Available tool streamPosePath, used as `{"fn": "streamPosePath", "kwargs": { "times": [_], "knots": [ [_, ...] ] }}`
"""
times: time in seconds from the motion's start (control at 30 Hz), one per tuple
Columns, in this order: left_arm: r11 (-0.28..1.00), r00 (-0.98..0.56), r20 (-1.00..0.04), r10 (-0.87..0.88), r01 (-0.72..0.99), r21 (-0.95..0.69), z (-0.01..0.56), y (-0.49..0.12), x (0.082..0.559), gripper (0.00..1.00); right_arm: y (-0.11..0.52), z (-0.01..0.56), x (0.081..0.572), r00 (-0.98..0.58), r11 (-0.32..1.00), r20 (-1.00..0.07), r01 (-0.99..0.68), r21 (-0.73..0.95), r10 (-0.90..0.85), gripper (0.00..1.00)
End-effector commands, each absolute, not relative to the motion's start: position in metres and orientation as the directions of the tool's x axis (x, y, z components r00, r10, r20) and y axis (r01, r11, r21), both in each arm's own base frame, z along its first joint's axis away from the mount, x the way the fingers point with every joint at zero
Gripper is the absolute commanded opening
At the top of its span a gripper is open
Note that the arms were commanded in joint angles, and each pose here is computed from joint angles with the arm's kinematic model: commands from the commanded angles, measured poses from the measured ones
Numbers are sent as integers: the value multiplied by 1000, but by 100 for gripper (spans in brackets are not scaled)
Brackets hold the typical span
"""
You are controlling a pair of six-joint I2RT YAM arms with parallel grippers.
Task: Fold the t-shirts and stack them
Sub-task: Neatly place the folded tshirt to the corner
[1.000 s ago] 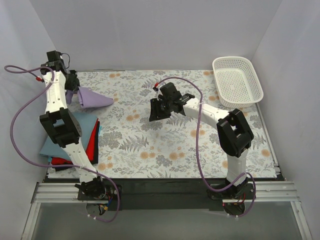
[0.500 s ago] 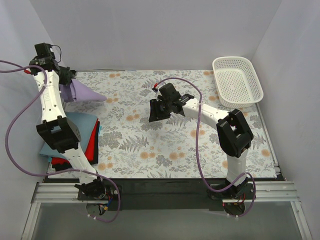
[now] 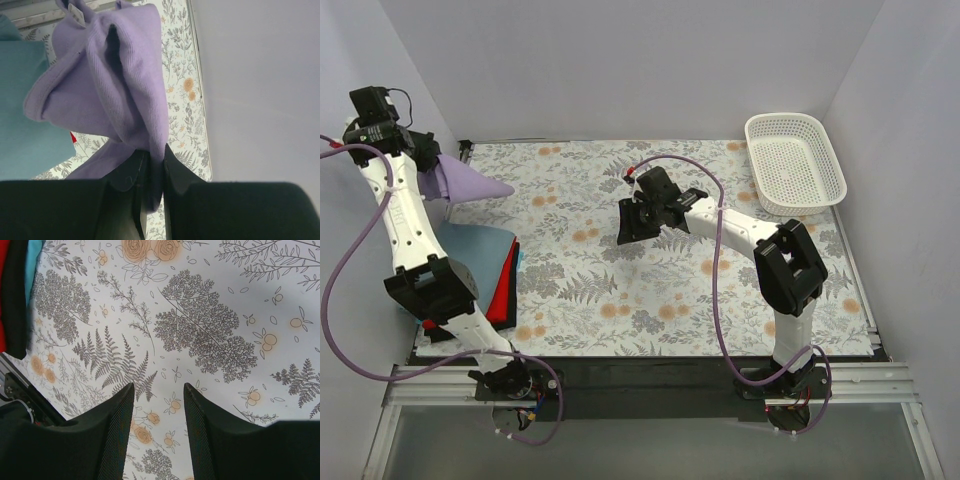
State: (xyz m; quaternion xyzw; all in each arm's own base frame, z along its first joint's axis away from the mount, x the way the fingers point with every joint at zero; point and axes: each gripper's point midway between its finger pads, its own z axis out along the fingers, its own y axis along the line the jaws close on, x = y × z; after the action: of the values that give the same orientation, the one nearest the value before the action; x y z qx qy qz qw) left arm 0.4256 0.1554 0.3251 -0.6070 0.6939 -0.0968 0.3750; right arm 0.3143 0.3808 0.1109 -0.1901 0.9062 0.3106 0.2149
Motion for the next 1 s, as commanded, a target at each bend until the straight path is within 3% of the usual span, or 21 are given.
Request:
{"fn": "streamPosePath", "kwargs": {
  "times": [0.0,0.4,0.47,0.6,0.63,0.7,0.73,0.77,0.8,0.97],
  "knots": [
    [285,28,-421,-906,-696,-659,364,148,401,0,381,136,311,-815,726,-545,-493,480,-194,51],
    [246,6,-382,-924,-756,-607,323,148,334,0,385,141,286,-804,720,-551,-518,462,-225,50],
    [214,0,-361,-933,-806,-552,294,146,315,0,388,140,276,-800,713,-549,-530,459,-241,50],
    [131,92,-441,-893,-884,-449,272,156,263,0,389,134,259,-792,715,-546,-547,437,-273,50],
    [106,121,-475,-871,-900,-424,269,161,251,7,389,134,253,-789,711,-547,-554,433,-282,50],
    [79,155,-491,-857,-902,-424,265,156,233,37,383,124,246,-793,721,-532,-551,420,-297,50],
    [60,174,-509,-843,-910,-410,264,159,226,53,381,125,243,-792,720,-532,-553,419,-299,50],
    [51,172,-510,-843,-918,-394,258,157,219,80,378,118,238,-796,723,-519,-553,414,-311,50],
    [48,176,-517,-838,-919,-390,257,158,216,86,376,117,237,-797,727,-518,-550,410,-311,50],
    [116,155,-513,-844,-881,-458,267,149,225,89,375,126,234,-785,721,-538,-561,407,-306,51]
  ]
}}
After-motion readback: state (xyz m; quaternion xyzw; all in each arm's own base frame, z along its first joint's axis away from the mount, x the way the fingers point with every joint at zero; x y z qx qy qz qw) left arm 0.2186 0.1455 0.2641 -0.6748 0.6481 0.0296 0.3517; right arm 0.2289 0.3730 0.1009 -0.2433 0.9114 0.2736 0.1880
